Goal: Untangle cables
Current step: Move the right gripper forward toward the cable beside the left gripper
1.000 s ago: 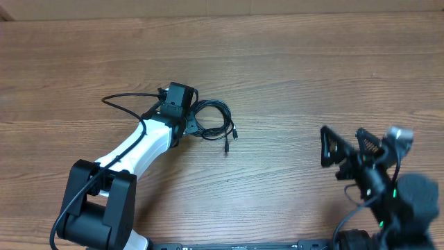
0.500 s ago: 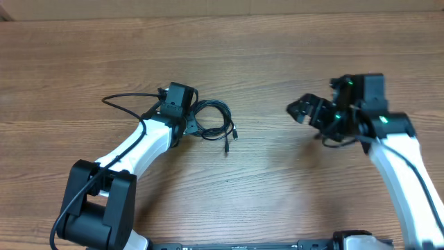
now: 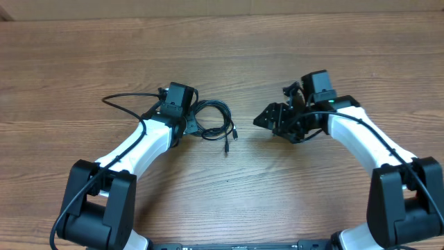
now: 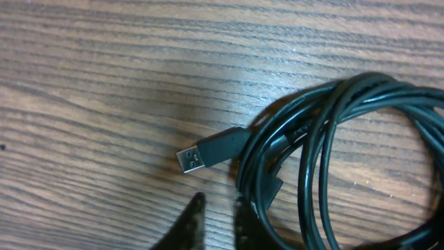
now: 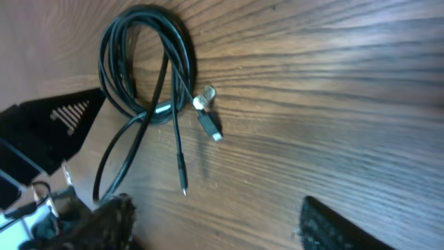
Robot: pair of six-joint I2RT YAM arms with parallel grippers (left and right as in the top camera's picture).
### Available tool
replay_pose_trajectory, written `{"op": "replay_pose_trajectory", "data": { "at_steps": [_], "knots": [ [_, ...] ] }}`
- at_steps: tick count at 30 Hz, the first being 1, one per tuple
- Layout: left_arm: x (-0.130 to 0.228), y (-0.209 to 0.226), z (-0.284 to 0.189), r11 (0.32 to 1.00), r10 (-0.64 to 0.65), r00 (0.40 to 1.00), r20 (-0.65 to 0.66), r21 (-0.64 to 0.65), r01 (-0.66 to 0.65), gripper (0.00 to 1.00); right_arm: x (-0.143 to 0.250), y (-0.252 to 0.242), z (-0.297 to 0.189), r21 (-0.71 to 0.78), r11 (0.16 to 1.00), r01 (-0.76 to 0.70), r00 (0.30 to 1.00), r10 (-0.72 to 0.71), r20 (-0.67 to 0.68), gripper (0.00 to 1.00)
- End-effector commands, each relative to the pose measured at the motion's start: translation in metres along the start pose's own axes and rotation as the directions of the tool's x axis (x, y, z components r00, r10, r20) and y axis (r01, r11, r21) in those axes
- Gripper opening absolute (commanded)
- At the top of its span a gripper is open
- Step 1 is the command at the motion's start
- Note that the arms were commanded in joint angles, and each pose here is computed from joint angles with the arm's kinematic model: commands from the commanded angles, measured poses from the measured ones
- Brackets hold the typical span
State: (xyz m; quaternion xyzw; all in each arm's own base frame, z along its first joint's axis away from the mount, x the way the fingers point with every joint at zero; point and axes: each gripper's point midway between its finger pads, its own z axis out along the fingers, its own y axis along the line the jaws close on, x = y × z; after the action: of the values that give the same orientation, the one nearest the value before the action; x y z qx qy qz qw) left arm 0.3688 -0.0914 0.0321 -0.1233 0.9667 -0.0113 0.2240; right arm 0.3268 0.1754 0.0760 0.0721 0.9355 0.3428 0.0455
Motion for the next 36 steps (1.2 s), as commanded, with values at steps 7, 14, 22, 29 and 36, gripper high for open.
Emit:
{"op": "replay_pose_trajectory", "data": {
  "at_steps": [7,14,22,29,36],
  "knots": [
    [-0.005,-0.027,0.001,0.974,0.057,0.998,-0.04,0.22,-0.047,0.49,-0.009,-0.007,0.025,0.186,0.982,-0.025,0.992,0.002,0.124,0.74],
    [0.001,-0.034,0.003,0.963,0.084,0.995,-0.061,0.263,-0.065,0.54,-0.016,-0.004,0.031,0.259,0.965,-0.03,0.978,-0.025,0.208,0.75],
    [-0.001,-0.03,0.001,0.943,0.087,0.992,-0.094,0.329,-0.052,0.64,-0.01,-0.015,0.04,0.282,0.958,-0.044,0.982,-0.011,0.191,0.78],
    [-0.004,-0.042,-0.017,0.835,0.086,0.985,-0.153,0.55,0.012,0.65,-0.007,-0.031,0.059,0.297,0.953,-0.057,0.988,0.011,0.156,0.81],
    [-0.014,-0.041,-0.025,0.782,0.058,0.986,-0.155,0.621,0.052,0.66,-0.007,-0.03,0.061,0.289,0.956,-0.057,0.988,0.012,0.156,0.82]
  ]
}}
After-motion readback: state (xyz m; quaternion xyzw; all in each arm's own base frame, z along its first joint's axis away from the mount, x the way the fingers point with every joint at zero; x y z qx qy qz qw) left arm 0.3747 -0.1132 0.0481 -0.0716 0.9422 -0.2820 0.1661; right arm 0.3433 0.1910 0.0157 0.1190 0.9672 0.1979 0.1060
